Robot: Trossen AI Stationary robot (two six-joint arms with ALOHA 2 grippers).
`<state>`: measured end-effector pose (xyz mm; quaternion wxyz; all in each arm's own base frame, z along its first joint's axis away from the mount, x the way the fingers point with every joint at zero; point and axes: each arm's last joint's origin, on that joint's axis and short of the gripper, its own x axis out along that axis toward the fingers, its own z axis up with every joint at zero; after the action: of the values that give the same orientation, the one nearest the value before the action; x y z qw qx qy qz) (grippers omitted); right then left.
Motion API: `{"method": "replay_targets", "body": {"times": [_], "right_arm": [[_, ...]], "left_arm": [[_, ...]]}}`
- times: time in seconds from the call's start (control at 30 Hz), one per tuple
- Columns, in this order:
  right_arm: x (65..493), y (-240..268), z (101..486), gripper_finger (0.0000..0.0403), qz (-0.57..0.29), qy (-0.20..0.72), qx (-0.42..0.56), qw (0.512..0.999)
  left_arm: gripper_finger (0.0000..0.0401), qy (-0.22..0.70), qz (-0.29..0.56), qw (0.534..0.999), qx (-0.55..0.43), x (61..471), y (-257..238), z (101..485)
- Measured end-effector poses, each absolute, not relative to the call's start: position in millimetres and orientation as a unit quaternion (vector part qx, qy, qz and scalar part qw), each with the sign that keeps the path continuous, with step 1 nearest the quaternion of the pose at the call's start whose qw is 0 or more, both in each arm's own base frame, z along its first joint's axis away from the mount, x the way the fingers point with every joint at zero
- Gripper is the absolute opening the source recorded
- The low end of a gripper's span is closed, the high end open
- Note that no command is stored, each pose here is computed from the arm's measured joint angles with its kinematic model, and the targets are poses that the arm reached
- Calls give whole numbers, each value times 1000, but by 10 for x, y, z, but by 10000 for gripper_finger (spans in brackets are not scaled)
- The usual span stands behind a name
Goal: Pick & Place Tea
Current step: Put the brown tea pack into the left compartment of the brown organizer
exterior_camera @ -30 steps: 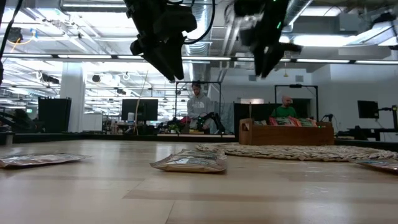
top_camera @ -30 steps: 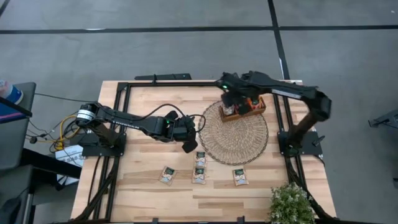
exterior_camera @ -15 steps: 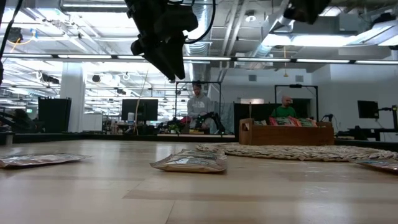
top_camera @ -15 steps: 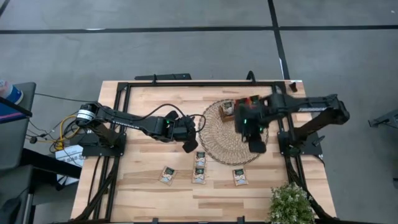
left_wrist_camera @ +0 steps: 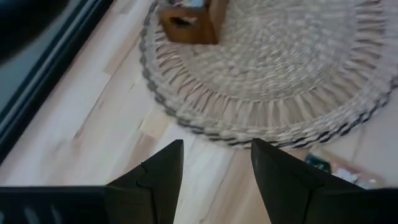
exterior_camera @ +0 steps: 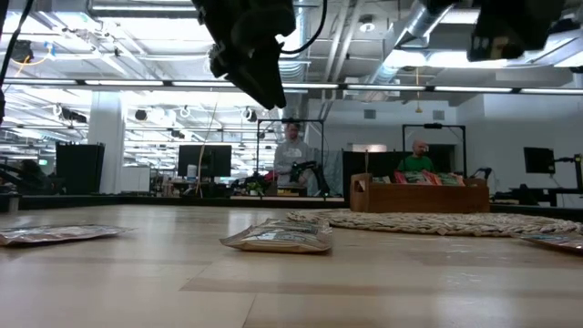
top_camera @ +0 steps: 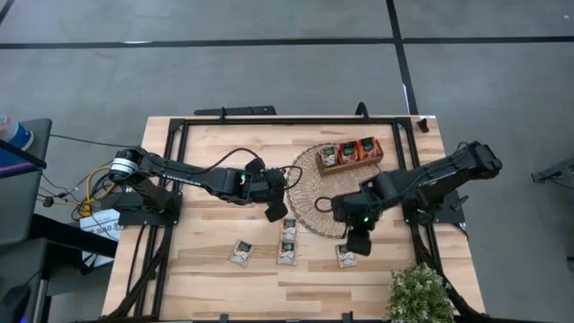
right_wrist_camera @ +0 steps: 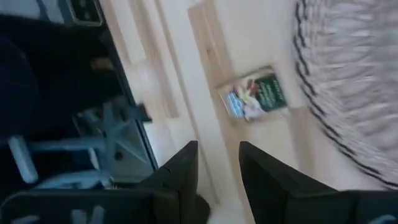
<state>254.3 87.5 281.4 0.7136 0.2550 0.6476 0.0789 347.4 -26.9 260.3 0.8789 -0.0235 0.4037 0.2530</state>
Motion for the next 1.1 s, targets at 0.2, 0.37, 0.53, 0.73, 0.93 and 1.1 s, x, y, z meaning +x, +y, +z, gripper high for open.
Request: {"method": "replay_targets", "body": {"times": [0.2, 0.37, 0.53, 0.73, 0.93, 1.1], "right_arm": [[2554, 959, 2468, 108, 4, 633, 338, 696], [2487, 1046, 2329, 108, -64, 643, 381, 661], [2467, 1121, 2320, 108, -137, 618, 414, 654], [2438, 1215, 2298, 114, -165, 614, 433, 639], [2502, 1322, 2061, 170, -213, 632, 427, 610], [2569, 1361, 1788, 237, -248, 658, 398, 590]], "left_arm": [[182, 421, 201, 883, -50, 3480, -301, 2592], [182, 432, 187, 879, -68, 3469, -314, 2579], [182, 423, 206, 876, -105, 3470, -309, 2580], [182, 419, 213, 875, -117, 3474, -289, 2582], [182, 421, 209, 876, -108, 3474, -289, 2582], [182, 421, 208, 876, -108, 3475, -289, 2582]]}}
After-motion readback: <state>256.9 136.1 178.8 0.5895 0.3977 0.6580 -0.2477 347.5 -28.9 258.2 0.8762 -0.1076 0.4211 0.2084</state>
